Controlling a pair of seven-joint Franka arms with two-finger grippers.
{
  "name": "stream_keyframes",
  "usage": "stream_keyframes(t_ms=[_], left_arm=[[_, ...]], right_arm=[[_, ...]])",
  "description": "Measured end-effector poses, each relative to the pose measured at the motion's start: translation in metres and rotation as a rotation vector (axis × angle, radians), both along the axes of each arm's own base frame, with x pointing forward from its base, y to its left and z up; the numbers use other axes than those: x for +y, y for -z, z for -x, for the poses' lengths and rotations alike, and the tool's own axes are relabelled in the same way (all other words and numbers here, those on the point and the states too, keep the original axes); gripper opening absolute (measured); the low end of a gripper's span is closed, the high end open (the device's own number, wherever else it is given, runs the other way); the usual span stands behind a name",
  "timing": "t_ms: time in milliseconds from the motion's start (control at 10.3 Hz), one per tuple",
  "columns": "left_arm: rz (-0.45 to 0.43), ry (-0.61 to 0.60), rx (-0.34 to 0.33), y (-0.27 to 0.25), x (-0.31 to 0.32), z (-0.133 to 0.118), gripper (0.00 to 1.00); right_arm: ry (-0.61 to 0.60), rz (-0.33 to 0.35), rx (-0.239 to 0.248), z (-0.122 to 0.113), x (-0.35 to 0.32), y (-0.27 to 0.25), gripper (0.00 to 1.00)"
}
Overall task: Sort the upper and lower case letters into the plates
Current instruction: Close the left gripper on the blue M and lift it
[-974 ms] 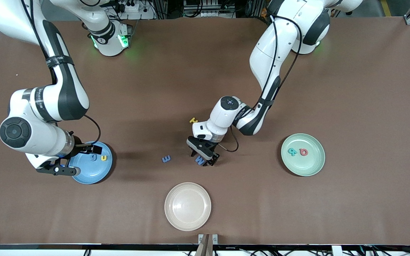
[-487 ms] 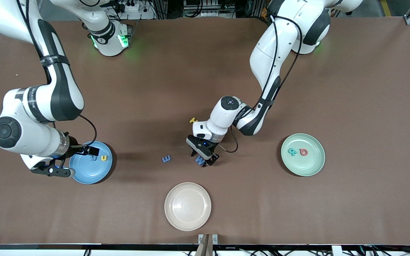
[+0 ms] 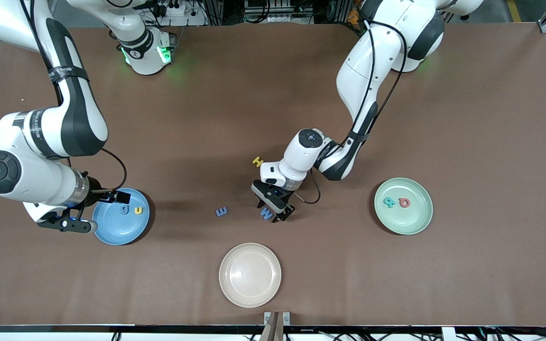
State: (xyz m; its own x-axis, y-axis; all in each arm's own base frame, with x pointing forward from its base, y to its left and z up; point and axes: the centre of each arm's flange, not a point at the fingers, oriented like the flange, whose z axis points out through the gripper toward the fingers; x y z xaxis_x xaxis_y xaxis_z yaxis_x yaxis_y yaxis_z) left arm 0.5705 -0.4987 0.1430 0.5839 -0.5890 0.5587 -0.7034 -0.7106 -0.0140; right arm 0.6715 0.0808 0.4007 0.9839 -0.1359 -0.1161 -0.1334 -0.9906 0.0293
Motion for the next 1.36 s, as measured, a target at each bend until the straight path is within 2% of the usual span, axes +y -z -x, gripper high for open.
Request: stream_keyframes(t_ms=[195, 292, 390, 487, 1364], left_arm=[[-0.003, 0.003, -0.002, -0.001, 0.002, -0.001, 0.71], [-0.008, 0.004, -0.005, -0.001, 0.006, -0.003, 0.61], [-0.008, 0.005, -0.005, -0.001, 0.006, -0.004, 0.58], [-0.009, 0.001, -0.008, -0.003, 0.009, -0.007, 0.47], [-0.01, 0.001, -0.006, -0.005, 0.01, -0.005, 0.44]], right_arm=[[-0.01, 0.0, 0.01, 0.002, 0.007, 0.003, 1.0], [-0.01, 0.001, 0.013, 0.003, 0.006, 0.004, 1.0], [-0.008, 0.001, 0.013, 0.002, 0.005, 0.004, 1.0], [-0.007, 0.002, 0.013, 0.002, 0.004, 0.004, 1.0], [-0.026, 0.0, 0.013, 0.004, 0.016, 0.004, 1.0]])
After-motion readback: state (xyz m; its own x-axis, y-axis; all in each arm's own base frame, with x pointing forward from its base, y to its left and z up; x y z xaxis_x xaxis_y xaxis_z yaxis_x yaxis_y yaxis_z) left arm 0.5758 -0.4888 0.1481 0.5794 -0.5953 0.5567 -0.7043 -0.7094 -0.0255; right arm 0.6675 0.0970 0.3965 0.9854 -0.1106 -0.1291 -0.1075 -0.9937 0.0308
